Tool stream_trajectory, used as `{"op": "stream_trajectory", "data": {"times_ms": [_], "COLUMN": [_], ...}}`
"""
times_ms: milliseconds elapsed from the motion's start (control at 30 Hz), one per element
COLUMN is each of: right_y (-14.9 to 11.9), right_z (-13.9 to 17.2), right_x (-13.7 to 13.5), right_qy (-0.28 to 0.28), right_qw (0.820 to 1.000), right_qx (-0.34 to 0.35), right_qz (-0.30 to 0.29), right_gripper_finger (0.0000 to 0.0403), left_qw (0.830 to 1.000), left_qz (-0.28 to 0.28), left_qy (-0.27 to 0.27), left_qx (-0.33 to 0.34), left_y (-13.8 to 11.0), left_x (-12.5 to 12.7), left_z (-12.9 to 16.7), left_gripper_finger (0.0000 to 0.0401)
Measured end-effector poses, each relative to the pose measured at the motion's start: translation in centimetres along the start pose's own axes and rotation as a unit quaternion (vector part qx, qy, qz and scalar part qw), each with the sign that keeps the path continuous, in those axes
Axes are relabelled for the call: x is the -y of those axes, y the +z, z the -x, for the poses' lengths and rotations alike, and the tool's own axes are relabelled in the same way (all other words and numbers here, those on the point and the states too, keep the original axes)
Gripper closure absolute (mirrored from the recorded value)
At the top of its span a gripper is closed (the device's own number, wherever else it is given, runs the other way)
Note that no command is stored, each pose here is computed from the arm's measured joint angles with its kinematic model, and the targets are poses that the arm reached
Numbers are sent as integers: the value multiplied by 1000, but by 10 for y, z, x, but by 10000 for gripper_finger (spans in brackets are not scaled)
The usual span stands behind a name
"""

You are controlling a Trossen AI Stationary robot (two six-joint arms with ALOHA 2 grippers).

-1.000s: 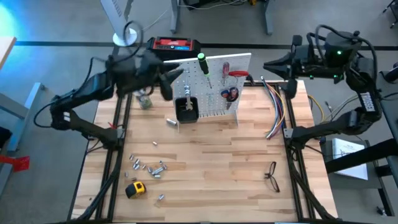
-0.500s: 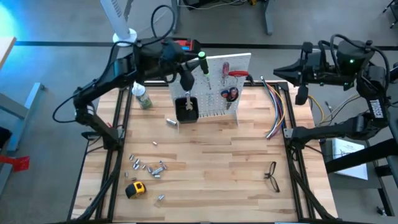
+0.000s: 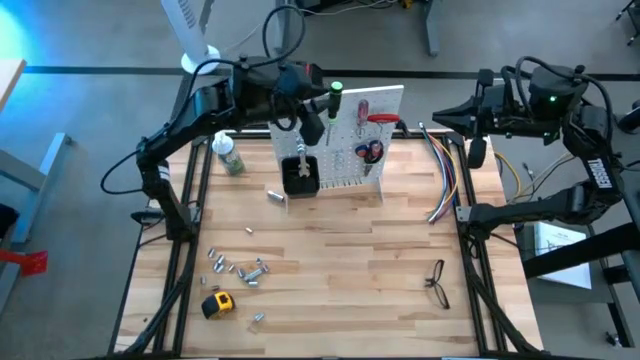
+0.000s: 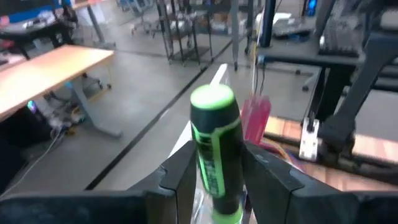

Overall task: Hang tools onto peg board
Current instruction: Adjust the tools on the pegboard

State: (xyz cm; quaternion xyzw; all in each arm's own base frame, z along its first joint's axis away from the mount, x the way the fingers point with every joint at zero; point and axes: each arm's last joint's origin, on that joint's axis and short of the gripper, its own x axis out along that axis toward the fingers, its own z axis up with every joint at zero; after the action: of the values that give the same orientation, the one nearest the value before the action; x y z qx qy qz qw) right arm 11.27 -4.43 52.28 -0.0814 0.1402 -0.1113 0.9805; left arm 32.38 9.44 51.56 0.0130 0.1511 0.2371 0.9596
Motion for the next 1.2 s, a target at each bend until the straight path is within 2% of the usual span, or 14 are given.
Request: {"op": "stream_trajectory", "data": {"times_ms": [167, 400, 567, 667, 800, 900, 1033, 1200], "right_y": [3, 2, -6, -12, -13, -13, -11, -11], "right_z": [1, -10, -46, -74, -102, -122, -137, -140], "right_x": [1, 2, 5, 7, 10, 13, 19, 27], "right_qy": [-4, -2, 11, 35, 67, 68, 58, 42], "right_qw": [1000, 1000, 999, 998, 996, 996, 998, 999], "right_qx": [16, 12, -24, -46, -49, -46, -27, -19], "right_qz": [-3, -20, -35, -38, -34, -26, -22, -25], "right_gripper_finger": [394, 394, 394, 394, 394, 394, 394, 395], "left_qw": [1000, 1000, 1000, 1000, 998, 997, 997, 996], "left_qz": [7, 7, 3, -3, -12, -17, -31, -45], "left_qy": [8, -6, -14, 0, 5, -9, 10, 15], "left_qx": [2, 14, -2, -24, -54, -71, -76, -80], "left_y": [4, 9, 6, 2, -5, -9, -12, -16], "left_x": [-1, 2, 9, 15, 24, 34, 50, 71], "left_z": [17, 44, 49, 49, 52, 58, 68, 83], "left_gripper_finger": [287, 287, 287, 287, 287, 287, 287, 287]}}
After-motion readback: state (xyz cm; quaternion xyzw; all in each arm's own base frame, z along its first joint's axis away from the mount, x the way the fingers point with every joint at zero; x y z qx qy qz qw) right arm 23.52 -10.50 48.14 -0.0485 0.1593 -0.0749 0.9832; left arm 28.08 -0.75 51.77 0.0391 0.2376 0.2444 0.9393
